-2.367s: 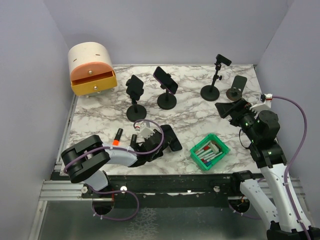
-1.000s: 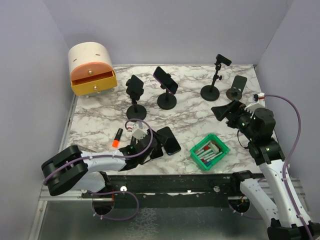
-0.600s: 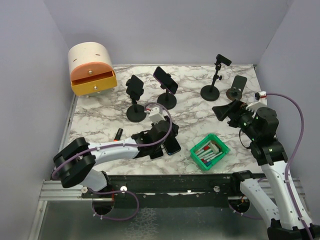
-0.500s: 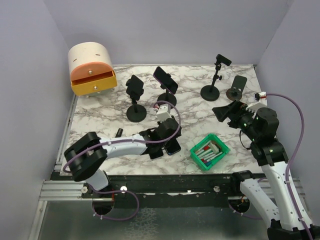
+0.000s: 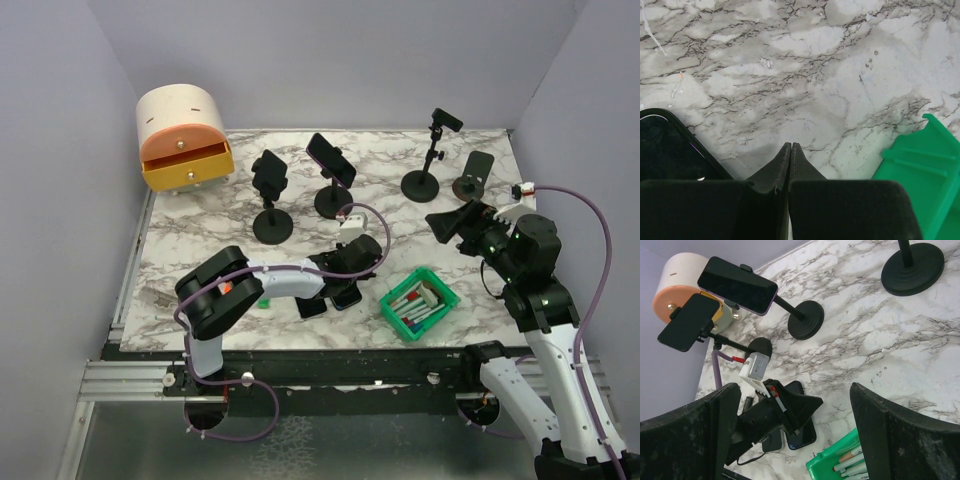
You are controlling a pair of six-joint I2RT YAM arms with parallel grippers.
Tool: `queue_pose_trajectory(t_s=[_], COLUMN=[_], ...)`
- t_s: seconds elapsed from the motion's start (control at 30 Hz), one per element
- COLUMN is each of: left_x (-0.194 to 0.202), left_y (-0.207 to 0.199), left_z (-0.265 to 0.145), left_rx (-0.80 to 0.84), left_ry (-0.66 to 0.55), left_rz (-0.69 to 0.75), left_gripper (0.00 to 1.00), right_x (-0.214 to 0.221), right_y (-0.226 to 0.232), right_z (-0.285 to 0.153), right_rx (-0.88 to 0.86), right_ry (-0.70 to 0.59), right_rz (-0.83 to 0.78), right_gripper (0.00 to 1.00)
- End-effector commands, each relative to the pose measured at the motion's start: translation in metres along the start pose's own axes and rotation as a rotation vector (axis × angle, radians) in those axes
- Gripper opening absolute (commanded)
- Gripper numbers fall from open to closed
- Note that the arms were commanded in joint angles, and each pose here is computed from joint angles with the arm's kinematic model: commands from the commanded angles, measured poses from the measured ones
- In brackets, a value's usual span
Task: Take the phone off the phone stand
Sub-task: Place the phone at the center of the board.
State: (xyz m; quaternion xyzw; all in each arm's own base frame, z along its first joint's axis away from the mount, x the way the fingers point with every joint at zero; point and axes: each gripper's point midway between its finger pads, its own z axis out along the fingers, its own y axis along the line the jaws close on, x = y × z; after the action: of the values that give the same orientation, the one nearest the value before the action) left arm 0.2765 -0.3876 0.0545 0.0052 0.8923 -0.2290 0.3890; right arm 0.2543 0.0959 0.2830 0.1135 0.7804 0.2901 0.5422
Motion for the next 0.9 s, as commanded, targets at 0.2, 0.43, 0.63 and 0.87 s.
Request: queue_pose_trajectory(t_s=[0.2,0.43,0.63,0.87], left_x=[0.044,0.058,0.056,0.052], left_y=[0.041,0.065,0.075,0.089], left_z=[-0.005,-0.015,-0.024,-0.036], left_rx=[-0.09,-0.135,-0.163,-0.218], left_ry=[0.114,0.132,0.124,0.125], left_rz=[0.085,0.07,0.081,0.132], left_gripper=[0.0,0.0,0.0,0.0], right_x=[0.003,0.004,0.006,0.005], right_y=[0.012,0.012,0.011,0.011], right_z=[-0.002,-0.002,-0.003,-0.004], right_rx=[-0.053,-0.053,-0.053,-0.053], right_ry=[0.028,0.029,0.032,0.026], right_rz=[0.004,0.011,0.015,0.014], right_gripper=[0.95,0.95,0.95,0.95])
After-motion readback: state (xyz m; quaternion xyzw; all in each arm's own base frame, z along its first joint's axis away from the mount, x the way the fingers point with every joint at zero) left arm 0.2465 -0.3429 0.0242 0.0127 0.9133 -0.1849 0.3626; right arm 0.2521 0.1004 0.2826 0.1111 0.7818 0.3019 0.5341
